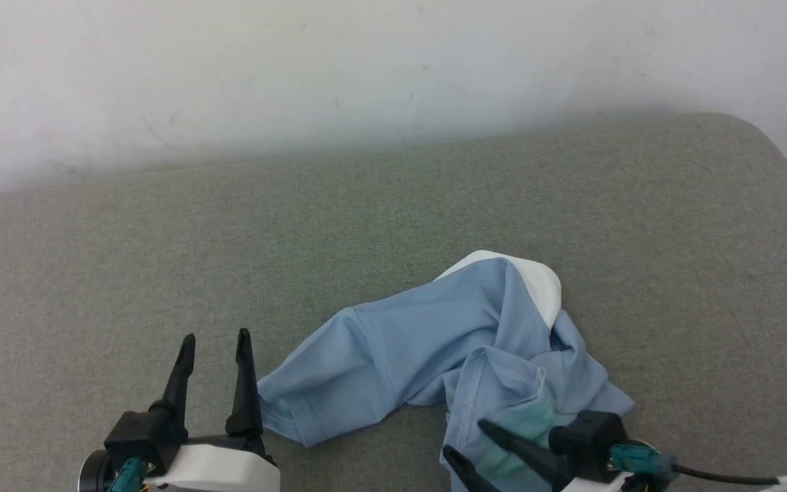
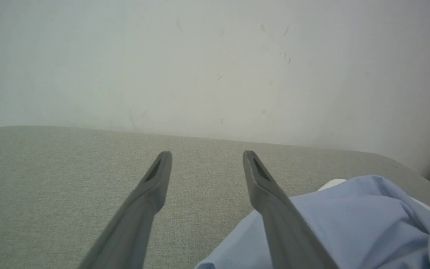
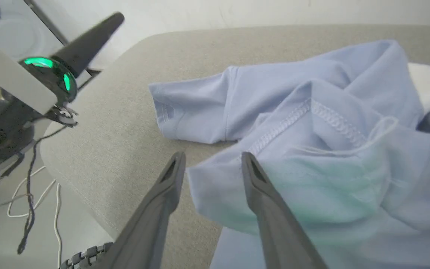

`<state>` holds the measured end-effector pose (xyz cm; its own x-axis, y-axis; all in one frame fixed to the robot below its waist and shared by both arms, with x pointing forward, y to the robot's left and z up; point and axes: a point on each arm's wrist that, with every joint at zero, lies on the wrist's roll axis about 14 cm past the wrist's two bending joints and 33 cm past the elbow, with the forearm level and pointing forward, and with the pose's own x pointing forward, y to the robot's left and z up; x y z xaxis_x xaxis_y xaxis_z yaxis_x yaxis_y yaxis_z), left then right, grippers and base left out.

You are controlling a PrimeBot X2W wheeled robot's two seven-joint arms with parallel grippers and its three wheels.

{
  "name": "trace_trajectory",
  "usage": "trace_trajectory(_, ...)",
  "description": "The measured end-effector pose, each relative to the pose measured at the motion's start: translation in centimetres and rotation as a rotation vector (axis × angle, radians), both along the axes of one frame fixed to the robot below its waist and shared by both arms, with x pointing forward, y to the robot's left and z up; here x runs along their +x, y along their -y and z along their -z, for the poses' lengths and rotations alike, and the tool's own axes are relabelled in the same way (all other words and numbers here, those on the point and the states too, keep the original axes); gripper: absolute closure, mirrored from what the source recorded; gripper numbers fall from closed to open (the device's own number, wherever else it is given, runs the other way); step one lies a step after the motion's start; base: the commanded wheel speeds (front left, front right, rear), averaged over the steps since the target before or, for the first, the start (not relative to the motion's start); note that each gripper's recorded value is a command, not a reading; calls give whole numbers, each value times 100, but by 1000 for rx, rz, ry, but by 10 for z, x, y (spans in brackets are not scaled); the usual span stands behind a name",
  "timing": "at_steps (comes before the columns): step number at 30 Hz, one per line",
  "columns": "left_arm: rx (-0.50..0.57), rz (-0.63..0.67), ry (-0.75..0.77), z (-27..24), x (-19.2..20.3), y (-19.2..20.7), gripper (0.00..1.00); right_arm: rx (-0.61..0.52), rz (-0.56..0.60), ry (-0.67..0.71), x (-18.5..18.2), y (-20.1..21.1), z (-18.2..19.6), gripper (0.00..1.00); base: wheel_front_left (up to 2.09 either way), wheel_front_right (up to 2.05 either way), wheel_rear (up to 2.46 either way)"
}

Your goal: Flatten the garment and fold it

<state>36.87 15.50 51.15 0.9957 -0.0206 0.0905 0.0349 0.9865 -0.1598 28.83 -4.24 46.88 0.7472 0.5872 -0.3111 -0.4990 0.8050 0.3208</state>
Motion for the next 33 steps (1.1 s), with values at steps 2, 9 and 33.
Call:
trace_trajectory(2, 1, -6, -3, 1, 0, -2, 0, 37, 6, 58, 4, -3, -16, 0, 0, 0, 0)
trace_trajectory(9, 2, -22, -3, 1, -3, -7, 0, -22, 16, 186, 25, 21, -54, 0, 0, 0, 0)
trace_trajectory(33, -13, -58, -18, 5, -7, -16, 0, -292, 296, 118, 106, 161, -71, 100, 0, 0, 0)
